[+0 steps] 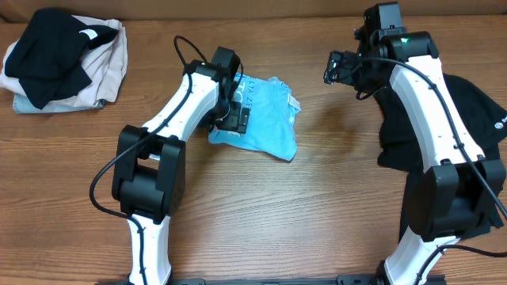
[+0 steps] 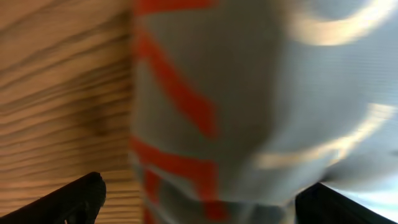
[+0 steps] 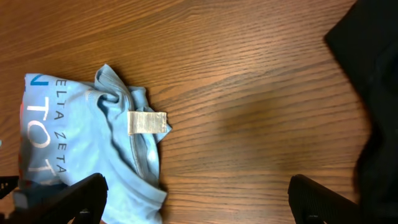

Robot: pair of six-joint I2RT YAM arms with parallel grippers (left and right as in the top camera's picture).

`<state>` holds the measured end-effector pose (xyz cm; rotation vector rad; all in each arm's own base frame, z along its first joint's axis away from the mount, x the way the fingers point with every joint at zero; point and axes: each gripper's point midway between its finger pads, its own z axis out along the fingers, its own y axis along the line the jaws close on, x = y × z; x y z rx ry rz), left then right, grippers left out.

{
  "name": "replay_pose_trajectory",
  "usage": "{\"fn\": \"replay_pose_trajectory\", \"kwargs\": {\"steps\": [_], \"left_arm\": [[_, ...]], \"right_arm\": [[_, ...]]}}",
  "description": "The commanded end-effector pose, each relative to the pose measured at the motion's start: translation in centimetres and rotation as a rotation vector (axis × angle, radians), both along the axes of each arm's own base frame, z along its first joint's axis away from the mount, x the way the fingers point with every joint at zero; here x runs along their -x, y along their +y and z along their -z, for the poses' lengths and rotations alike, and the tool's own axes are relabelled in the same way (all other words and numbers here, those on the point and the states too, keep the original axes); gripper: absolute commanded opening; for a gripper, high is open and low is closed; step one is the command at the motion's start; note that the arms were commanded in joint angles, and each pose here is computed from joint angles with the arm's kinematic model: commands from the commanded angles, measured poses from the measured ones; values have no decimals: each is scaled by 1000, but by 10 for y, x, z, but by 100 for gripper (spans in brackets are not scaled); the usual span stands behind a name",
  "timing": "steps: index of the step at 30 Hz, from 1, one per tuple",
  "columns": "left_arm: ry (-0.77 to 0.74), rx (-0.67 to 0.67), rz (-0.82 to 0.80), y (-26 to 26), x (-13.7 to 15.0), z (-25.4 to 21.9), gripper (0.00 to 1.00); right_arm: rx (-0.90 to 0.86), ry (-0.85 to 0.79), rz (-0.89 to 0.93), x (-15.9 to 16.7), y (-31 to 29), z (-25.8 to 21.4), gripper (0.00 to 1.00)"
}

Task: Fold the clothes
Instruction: 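Grasp the folded light-blue shirt with the left gripper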

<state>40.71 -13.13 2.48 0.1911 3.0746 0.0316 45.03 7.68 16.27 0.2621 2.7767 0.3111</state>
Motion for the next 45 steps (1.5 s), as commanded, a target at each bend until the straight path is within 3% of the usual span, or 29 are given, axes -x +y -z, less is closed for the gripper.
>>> {"fn": "replay_pose_trajectory", "kwargs": {"steps": [1,7,13,21,24,28,45], "left_arm": [[-44,-231,-96,48,0,6,100],[-83,-444,-159,104,-5,-5,100],[-85,-415,-140,126,-19,-10,100],[-95,-157,184,43,-36,-68,100],[-89,-78,329,2,-25,-88,100],[-7,-24,586,-57,15,-80,100],[8,-104,627,-55,25,-8,100]], "right_arm": [[16,-13,-1,-2,-2,-4,97],[16,-12,-1,-1,-2,-4,97],[14,-10,3,-1,-2,-4,97],[15,-9,2,-1,-2,-4,98],[16,-9,3,-1,-2,-4,98],[15,-11,3,-2,-2,-3,99],[16,1,3,1,-3,-2,100]]}}
